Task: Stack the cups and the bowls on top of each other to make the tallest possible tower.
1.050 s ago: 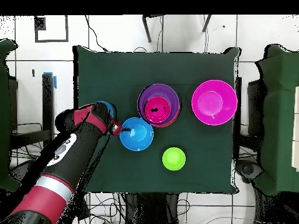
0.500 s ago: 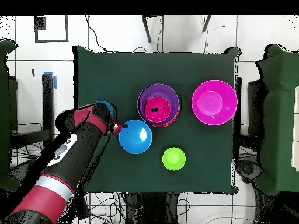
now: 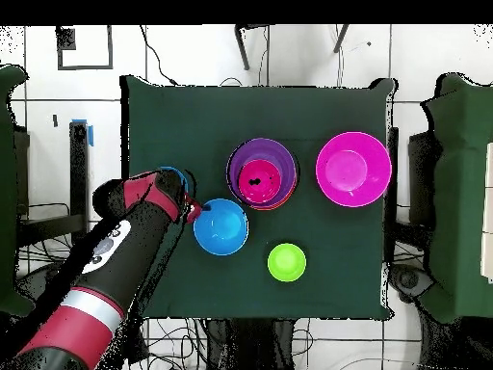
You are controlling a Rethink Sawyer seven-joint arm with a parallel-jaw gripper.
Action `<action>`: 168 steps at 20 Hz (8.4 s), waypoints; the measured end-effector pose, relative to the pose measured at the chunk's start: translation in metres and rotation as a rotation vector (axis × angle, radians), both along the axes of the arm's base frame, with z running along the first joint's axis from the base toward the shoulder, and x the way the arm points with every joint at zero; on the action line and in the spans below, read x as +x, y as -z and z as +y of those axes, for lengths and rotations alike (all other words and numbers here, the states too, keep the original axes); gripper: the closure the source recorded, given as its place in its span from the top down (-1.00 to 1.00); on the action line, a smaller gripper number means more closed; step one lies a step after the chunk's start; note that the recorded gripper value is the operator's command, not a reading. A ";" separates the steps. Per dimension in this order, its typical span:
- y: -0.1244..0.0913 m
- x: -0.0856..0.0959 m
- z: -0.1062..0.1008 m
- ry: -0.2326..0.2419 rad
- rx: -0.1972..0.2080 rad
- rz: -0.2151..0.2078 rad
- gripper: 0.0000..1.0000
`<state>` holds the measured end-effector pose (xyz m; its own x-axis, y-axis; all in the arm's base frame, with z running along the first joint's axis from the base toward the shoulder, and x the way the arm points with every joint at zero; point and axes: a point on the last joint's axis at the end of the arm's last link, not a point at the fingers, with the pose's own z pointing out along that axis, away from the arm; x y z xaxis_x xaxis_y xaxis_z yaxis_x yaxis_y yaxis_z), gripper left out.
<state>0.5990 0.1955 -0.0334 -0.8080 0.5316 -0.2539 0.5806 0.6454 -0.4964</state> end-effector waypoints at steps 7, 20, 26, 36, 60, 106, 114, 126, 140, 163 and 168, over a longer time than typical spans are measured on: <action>-0.036 0.015 0.002 0.049 0.031 -0.015 -1.00; -0.167 0.040 -0.021 0.292 0.117 0.090 -1.00; -0.202 0.056 -0.036 0.347 0.144 0.098 -1.00; -0.233 0.104 -0.055 0.318 0.143 0.005 -1.00; -0.239 0.187 -0.104 0.109 0.039 -0.080 -1.00; -0.176 0.133 -0.140 0.089 0.167 -0.127 -1.00; -0.164 0.118 -0.144 0.117 0.192 -0.091 -1.00; -0.162 0.114 -0.133 0.119 0.230 -0.082 -1.00; -0.159 0.120 -0.133 0.082 0.225 -0.124 -1.00; -0.154 0.115 -0.143 0.032 0.173 -0.114 1.00; -0.154 0.116 -0.143 0.033 0.175 -0.114 1.00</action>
